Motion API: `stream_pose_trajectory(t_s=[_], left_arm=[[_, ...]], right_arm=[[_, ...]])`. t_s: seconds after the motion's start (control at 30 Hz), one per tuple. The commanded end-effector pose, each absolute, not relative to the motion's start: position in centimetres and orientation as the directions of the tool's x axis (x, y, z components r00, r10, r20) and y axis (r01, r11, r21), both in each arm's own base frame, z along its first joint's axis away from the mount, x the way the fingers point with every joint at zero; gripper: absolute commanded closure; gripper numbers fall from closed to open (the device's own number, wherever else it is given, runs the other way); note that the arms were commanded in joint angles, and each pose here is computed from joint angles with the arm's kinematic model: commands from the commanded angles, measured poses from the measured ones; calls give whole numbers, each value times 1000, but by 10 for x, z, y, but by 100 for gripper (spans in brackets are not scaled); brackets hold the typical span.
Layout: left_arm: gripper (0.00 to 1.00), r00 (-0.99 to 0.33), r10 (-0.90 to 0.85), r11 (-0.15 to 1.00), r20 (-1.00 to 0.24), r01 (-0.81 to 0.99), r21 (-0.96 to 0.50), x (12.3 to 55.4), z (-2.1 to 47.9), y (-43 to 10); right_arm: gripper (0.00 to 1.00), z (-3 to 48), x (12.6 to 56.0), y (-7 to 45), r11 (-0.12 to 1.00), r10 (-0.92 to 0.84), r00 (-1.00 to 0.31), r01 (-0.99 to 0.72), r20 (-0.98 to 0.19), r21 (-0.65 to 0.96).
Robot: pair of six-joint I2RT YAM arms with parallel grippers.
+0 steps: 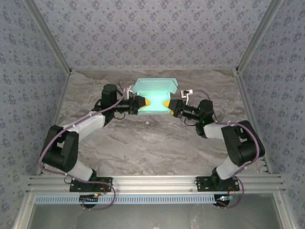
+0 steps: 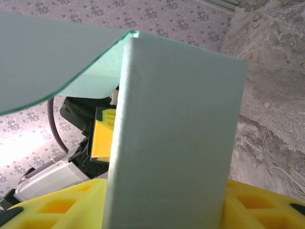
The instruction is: Fold the paper box
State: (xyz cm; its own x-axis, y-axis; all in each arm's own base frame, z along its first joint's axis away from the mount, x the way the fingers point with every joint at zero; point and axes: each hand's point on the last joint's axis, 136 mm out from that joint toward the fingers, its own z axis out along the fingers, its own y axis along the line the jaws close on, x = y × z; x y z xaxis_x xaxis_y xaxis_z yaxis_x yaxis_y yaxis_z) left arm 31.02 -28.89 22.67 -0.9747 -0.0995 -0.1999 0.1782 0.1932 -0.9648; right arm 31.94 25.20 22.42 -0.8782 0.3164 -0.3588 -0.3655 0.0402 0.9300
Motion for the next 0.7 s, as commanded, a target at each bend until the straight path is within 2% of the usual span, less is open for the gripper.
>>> stream_pose_trajectory(t_s=[0.0, 0.1, 0.3, 0.5, 0.6, 0.67], left_arm=[[60, -974, -66, 171, -217, 203, -964, 310, 233, -294], [60, -974, -54, 174, -221, 209, -962, 309, 232, -296], [60, -970, -43, 205, -240, 227, -952, 308, 231, -296], [60, -968, -43, 216, -246, 231, -949, 308, 230, -296], [60, -968, -43, 217, -245, 230, -948, 308, 229, -296], [60, -968, -45, 219, -248, 233, -947, 309, 229, -296]], right_arm=[[45, 245, 324, 257, 11, 328, -855, -423, -402, 906], [49, 236, 324, 261, 39, 313, -866, -398, -390, 916], [55, 210, 315, 276, 172, 208, -898, -356, -387, 919], [70, 202, 315, 273, 213, 202, -910, -320, -362, 923], [68, 200, 316, 273, 223, 207, -910, -315, -360, 923], [63, 201, 316, 272, 216, 211, -909, -316, -360, 924]])
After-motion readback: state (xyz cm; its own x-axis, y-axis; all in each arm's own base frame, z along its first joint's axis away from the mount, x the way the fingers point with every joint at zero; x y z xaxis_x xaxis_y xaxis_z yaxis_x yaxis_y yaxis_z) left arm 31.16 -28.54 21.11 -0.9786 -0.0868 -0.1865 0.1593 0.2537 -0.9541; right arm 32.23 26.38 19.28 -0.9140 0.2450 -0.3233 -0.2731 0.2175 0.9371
